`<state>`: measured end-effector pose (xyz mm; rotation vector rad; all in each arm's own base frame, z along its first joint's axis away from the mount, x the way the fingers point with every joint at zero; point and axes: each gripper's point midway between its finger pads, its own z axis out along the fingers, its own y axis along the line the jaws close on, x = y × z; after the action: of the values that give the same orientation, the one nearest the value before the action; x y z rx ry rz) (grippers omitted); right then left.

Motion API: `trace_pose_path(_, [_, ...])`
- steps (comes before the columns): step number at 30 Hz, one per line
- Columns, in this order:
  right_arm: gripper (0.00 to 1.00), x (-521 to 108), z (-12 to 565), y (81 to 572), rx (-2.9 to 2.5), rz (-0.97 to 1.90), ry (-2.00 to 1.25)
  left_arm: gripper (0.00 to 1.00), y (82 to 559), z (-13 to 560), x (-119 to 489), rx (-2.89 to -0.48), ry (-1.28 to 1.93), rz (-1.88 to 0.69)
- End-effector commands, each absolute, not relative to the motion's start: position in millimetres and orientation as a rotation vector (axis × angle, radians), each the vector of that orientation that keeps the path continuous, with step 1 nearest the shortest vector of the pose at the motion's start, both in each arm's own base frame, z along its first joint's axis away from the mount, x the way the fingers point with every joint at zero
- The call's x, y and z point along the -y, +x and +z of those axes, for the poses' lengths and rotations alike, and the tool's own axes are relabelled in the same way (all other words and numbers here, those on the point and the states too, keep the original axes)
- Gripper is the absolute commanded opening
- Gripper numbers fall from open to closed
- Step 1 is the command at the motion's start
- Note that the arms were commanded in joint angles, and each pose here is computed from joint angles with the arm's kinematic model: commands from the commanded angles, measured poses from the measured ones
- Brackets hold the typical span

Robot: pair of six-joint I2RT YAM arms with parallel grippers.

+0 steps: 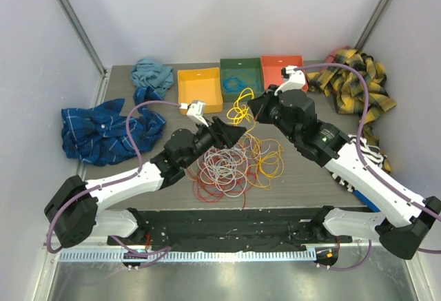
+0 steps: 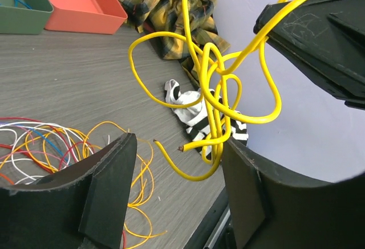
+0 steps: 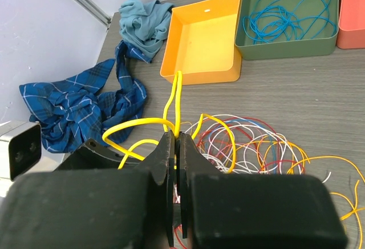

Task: Untangle the cables

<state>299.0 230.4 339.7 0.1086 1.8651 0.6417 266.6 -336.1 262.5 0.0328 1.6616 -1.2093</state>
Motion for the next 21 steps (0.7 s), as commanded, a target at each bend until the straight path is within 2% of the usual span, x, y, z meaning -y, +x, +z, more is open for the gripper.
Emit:
trace_pose_path(1, [0.01, -229, 370, 292, -1.780, 0.722, 0.128, 0.58, 269, 293, 338, -1.543, 0.047, -1.237])
trace_pose_path(3, [0.01, -228, 370, 291, -1.778, 0.721, 0.129, 0.48, 267, 294, 338, -1.537, 0.052, -1.247])
trace_pose_path(4, [0.01, -228, 371, 291, -1.776, 0.721, 0.133, 0.36, 266, 293, 339, -1.540, 0.057, -1.250])
trace_pose_path(5, [0.01, -227, 372, 291, -1.773, 0.722, 0.135, 0.31, 266, 291, 338, -1.543, 0.057, -1.247])
trace_pose_path(8, [0.01, -227, 372, 290, -1.775, 0.724, 0.134, 0.01, 262, 290, 336, -1.542, 0.068, -1.253])
trace_pose_path(16, [0.01, -226, 371, 289, -1.776, 0.728, 0.142, 0.00, 253, 289, 326, -1.567, 0.061, -1.251])
trace_pose_path(17, [0.07, -226, 370, 289, -1.778, 0.727, 0.137, 0.00, 250, 290, 325, -1.566, 0.069, -1.258])
trace_pose_path(19, [0.32, -230, 366, 289, -1.799, 0.726, 0.118, 0.00, 247, 288, 323, -1.574, 0.071, -1.260])
trace_pose_path(20, [0.52, -230, 365, 288, -1.805, 0.724, 0.113, 0.00, 245, 290, 320, -1.580, 0.072, -1.258])
trace_pose_path(21, [0.57, -230, 362, 288, -1.814, 0.718, 0.109, 0.00, 243, 288, 319, -1.590, 0.075, -1.256])
